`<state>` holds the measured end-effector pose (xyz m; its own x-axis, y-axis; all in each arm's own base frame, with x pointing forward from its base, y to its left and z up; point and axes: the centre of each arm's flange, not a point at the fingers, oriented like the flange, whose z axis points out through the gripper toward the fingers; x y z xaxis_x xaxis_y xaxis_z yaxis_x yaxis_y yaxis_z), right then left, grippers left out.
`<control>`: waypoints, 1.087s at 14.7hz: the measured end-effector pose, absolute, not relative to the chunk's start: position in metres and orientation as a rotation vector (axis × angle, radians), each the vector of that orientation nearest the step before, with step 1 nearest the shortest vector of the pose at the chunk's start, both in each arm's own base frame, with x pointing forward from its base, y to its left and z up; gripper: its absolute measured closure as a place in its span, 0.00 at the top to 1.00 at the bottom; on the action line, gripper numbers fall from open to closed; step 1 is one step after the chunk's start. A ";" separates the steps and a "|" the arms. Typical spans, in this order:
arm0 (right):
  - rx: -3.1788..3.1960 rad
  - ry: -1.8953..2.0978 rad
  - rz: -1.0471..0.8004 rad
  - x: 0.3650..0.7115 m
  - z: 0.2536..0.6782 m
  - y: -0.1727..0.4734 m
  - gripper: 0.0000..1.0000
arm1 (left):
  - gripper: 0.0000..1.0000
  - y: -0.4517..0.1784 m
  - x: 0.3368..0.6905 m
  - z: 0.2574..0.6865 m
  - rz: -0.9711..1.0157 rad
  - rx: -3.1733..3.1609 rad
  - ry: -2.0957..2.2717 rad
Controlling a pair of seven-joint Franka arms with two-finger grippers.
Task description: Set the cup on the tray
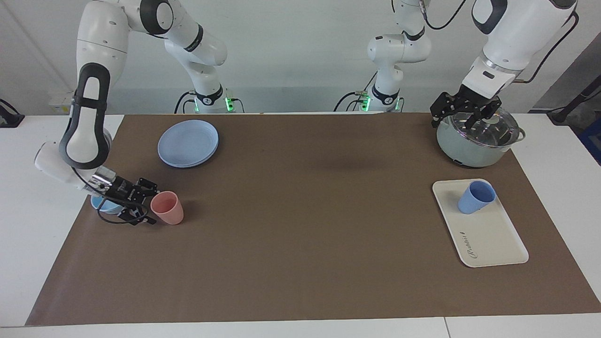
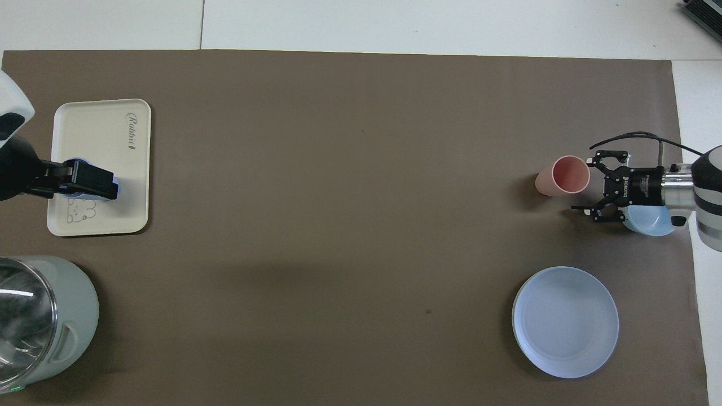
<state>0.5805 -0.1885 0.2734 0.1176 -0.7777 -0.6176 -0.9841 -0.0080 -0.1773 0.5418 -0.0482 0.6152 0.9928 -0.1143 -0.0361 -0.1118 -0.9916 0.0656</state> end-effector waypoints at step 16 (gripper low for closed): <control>-3.005 0.555 0.217 0.556 0.472 -0.027 1.00 | 1.00 -0.026 0.535 0.611 -0.100 3.107 -0.198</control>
<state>0.5564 -0.0267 0.4718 0.9244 -0.3495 -0.1529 -0.3606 -0.9313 -0.0510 0.5351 -0.0263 0.6107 0.9898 -0.1279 -0.0624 -0.1262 -0.9915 0.0309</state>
